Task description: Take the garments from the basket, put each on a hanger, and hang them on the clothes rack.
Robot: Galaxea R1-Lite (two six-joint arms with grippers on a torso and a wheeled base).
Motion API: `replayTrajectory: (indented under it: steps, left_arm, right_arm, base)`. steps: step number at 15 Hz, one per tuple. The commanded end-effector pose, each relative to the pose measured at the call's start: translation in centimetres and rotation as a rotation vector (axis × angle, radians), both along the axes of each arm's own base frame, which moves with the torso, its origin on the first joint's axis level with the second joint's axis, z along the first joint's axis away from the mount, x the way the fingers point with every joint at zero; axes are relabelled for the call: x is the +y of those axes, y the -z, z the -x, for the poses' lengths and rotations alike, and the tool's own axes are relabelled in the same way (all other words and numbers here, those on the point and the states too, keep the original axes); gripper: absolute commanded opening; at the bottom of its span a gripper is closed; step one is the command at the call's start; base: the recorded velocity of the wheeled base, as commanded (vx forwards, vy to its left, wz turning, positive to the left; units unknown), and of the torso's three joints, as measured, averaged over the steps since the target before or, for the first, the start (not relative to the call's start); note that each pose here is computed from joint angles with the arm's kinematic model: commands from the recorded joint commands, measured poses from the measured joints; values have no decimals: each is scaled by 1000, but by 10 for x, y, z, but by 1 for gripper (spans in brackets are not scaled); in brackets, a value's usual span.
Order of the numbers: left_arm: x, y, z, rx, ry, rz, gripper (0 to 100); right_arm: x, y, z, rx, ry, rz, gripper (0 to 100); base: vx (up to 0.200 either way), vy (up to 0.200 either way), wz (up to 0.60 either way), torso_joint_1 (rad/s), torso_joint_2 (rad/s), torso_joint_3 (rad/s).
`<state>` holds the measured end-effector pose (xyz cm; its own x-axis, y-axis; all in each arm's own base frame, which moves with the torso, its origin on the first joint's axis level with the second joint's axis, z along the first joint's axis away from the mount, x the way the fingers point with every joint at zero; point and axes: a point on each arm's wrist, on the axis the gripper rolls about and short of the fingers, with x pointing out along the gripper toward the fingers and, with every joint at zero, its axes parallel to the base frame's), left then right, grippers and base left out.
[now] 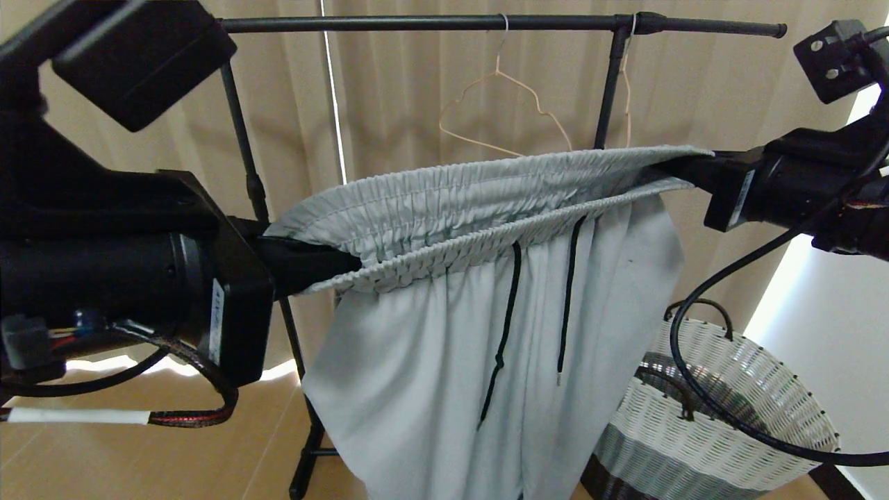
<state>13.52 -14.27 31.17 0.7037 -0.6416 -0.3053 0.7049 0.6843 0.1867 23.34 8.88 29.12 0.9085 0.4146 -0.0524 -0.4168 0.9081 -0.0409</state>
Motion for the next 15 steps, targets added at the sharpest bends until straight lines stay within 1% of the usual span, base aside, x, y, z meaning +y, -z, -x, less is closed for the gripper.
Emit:
replayTrajectory:
  steps: [1, 4, 6, 7, 8, 9, 11, 12, 13, 15]
  left_arm:
    - [-4, -11, -9, -24, -20, 23, 0]
    - [-13, -26, -49, -73, -135, 54, 0]
    - [-18, -32, -70, -104, -259, 45, 0]
    - [-20, -31, -73, -107, -287, 39, 0]
    - [-24, -27, -80, -110, -359, 13, 0]
    - [-26, -24, -82, -109, -369, 11, 0]
    - [-27, -12, -82, -93, -365, -8, 0]
    - [-27, -11, -82, -91, -365, -11, 0]
    - [-28, 0, -80, -69, -355, -41, 0]
    - [-26, 7, -74, -61, -348, -47, 0]
  right_arm:
    - [-6, -14, 15, -50, 2, -17, 0]
    - [-13, -35, 33, -112, 3, -40, 0]
    - [-20, -45, 52, -89, 5, -32, 0]
    - [-22, -45, 56, -86, 3, -30, 0]
    - [-25, -44, 68, -73, -3, -26, 0]
    - [-26, -32, 73, -38, -14, -13, 0]
    - [-23, -7, 72, 34, -26, 14, 0]
    - [-23, -6, 72, 38, -28, 15, 0]
    - [-21, 2, 71, 64, -37, 26, 0]
    - [-16, 7, 68, 86, -57, 35, 0]
  base:
    - [0, 0, 0, 0, 0, 0]
    - [0, 0, 0, 0, 0, 0]
    - [0, 0, 0, 0, 0, 0]
    - [0, 0, 0, 0, 0, 0]
    - [0, 0, 0, 0, 0, 0]
    - [0, 0, 0, 0, 0, 0]
    - [0, 0, 0, 0, 0, 0]
    - [0, 0, 0, 0, 0, 0]
    - [0, 0, 0, 0, 0, 0]
    - [0, 0, 0, 0, 0, 0]
